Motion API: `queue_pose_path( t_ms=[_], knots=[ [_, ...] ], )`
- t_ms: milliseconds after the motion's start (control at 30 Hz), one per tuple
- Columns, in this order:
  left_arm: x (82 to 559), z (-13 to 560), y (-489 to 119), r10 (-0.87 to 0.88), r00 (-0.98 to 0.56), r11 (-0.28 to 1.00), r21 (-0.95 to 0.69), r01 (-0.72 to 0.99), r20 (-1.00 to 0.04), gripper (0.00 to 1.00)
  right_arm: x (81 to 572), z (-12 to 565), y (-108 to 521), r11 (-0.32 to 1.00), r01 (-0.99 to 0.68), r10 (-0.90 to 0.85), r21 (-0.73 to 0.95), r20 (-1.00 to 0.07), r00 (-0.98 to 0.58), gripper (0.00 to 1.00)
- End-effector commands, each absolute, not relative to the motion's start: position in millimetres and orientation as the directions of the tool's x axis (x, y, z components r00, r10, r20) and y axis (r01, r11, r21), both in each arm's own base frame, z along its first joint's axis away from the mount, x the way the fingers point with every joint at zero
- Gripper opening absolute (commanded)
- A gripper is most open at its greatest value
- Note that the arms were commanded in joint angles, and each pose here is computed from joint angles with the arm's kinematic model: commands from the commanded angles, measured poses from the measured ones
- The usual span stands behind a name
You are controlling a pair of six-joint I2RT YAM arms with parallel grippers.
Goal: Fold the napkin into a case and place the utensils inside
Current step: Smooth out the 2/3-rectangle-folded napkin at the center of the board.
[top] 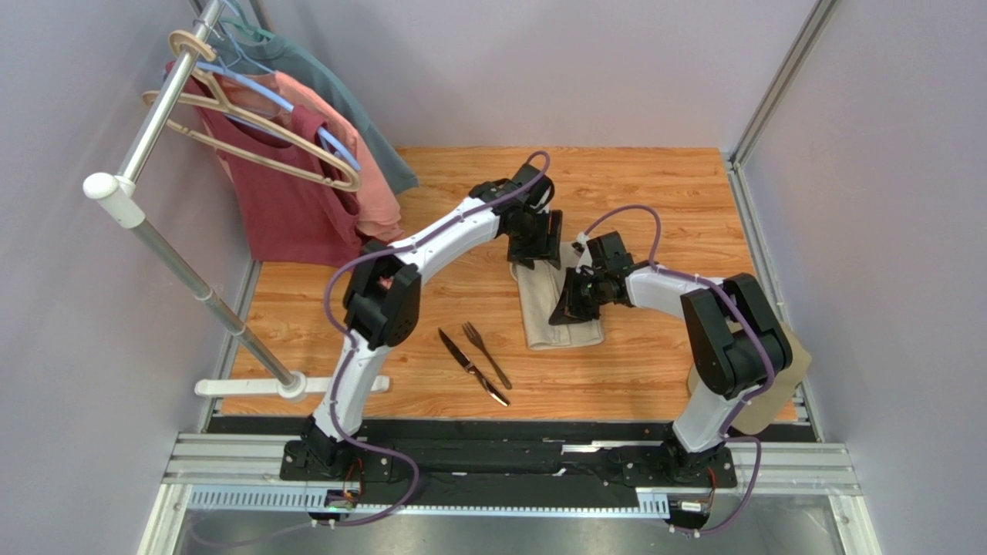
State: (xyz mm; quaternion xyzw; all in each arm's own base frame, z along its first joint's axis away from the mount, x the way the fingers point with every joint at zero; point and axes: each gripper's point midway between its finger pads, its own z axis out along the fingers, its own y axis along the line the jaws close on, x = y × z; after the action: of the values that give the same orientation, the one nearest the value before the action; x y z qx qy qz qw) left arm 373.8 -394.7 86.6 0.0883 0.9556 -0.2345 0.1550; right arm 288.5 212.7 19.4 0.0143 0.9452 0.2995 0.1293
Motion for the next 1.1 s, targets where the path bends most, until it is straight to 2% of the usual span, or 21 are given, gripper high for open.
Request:
queue_pose_path(
  t_ms=[0,33,100,200,333,567,667,867,1067],
  knots=[
    [392,159,-353,0.124,-0.852,0.858,-0.376,0.35,-0.509,0.38,290,-7,194,0.877,-0.014,0.119,0.481,-0.245,-0.962,0.0],
    [395,152,-344,0.136,-0.85,0.865,-0.357,0.352,-0.51,0.31,291,-5,195,0.872,-0.021,0.116,0.489,-0.248,-0.962,0.0],
    [404,143,-332,0.145,-0.853,0.867,-0.351,0.354,-0.502,0.29,294,-1,195,0.867,-0.021,0.12,0.498,-0.25,-0.961,0.0],
    [414,132,-326,0.227,-0.814,0.869,-0.266,0.417,-0.535,0.42,296,3,193,0.864,-0.024,0.121,0.503,-0.255,-0.959,0.0],
    [433,118,-318,0.283,-0.779,0.886,-0.158,0.436,-0.559,0.39,300,7,195,0.859,-0.038,0.115,0.51,-0.265,-0.957,0.0],
    [437,105,-337,0.291,-0.78,0.856,-0.214,0.471,-0.554,0.52,299,4,196,0.855,-0.034,0.114,0.517,-0.253,-0.961,0.0],
    [438,94,-340,0.295,-0.789,0.856,-0.218,0.468,-0.539,0.52,299,6,198,0.851,-0.039,0.114,0.523,-0.257,-0.96,0.0],
    [443,84,-345,0.274,-0.805,0.865,-0.233,0.446,-0.526,0.42,299,6,198,0.851,-0.04,0.112,0.523,-0.255,-0.961,0.0],
    [447,77,-350,0.26,-0.815,0.869,-0.242,0.431,-0.518,0.39,301,9,198,0.848,-0.042,0.115,0.528,-0.261,-0.959,0.0]
  ],
)
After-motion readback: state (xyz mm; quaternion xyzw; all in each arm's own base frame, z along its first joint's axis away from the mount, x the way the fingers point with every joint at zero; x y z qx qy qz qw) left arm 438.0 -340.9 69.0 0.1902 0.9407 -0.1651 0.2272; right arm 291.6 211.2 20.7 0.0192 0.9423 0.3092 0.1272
